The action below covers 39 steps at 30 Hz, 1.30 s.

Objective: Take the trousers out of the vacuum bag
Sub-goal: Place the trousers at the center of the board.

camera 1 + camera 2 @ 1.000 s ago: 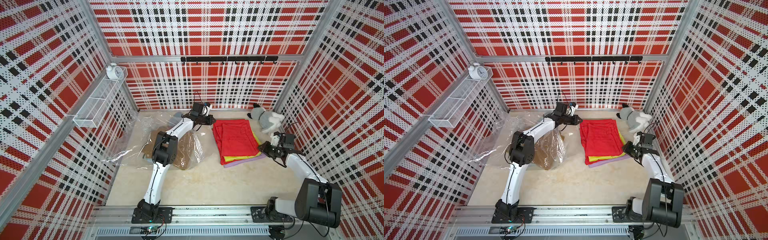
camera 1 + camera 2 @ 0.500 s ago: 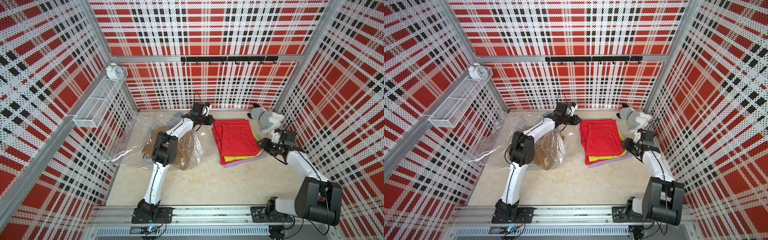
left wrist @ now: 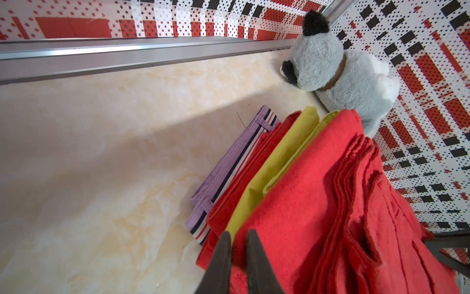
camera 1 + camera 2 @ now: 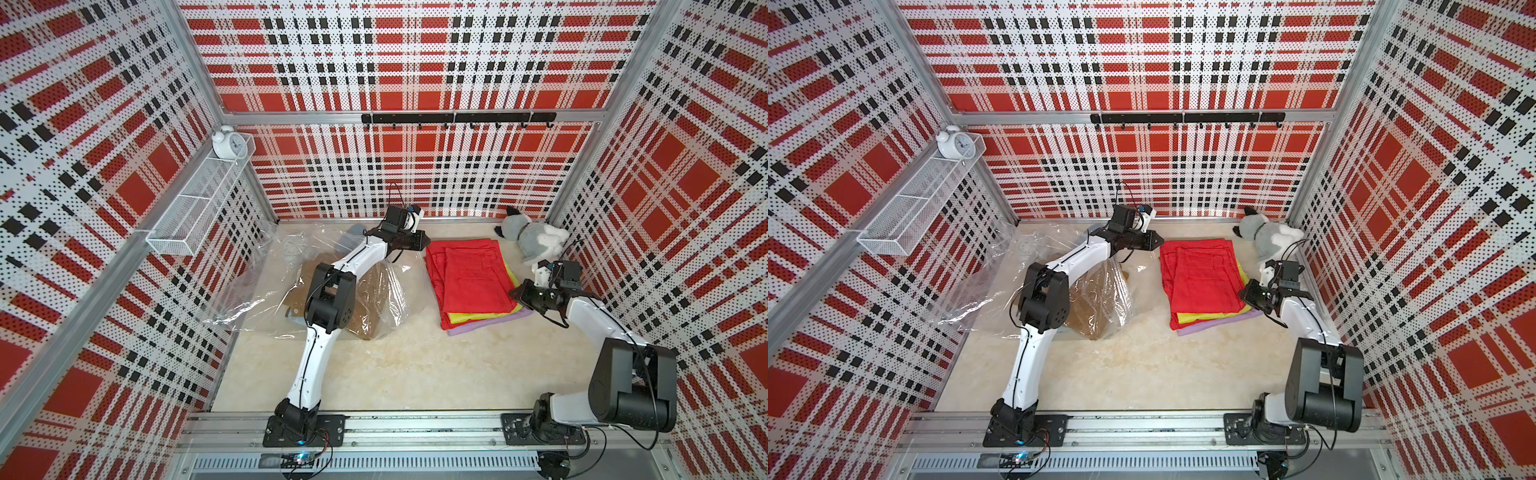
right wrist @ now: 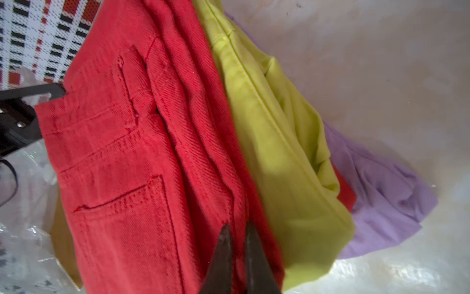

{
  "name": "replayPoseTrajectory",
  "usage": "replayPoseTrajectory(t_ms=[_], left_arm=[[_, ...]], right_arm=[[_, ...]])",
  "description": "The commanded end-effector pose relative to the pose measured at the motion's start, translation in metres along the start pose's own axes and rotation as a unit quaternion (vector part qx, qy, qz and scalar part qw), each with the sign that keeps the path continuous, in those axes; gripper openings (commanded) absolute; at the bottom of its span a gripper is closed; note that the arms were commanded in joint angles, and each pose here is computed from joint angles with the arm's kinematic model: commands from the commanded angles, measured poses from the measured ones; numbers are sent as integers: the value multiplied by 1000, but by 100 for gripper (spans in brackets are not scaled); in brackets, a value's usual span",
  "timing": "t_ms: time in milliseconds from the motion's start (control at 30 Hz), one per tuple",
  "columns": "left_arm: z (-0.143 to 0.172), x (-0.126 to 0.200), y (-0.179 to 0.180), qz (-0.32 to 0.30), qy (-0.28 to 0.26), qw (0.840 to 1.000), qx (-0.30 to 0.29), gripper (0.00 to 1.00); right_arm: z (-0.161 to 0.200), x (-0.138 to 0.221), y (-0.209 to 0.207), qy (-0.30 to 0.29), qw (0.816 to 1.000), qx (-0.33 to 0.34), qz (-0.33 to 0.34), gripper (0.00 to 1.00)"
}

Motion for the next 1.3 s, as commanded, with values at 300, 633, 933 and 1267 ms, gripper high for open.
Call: replayPoseTrajectory(t_ms=[300, 633, 933, 1267], left_arm=[[-5, 4, -22, 12, -7, 999, -35, 10], [-6, 7, -32, 9, -12, 998, -56, 8], [-15, 16, -44, 4, -29, 997, -74, 4], [-8, 18, -42, -1, -25, 997, -72, 6]], right_arm=[[-33, 41, 22, -58, 997, 48, 35, 0], [-34, 50, 21, -62, 995, 53, 60, 0], [-34, 59, 20, -74, 993, 54, 80, 0], [-22, 44, 6, -48, 994, 39, 92, 0]])
Point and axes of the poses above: each gripper's point midway between its finger pads, its own x axis back along the fingers, its own y axis along the line the jaws close on, z = x × y, the point moved 5 cm from there along x, back along the fingers, and after that the axes turned 3 degrees about x, right-handed, at the moved point
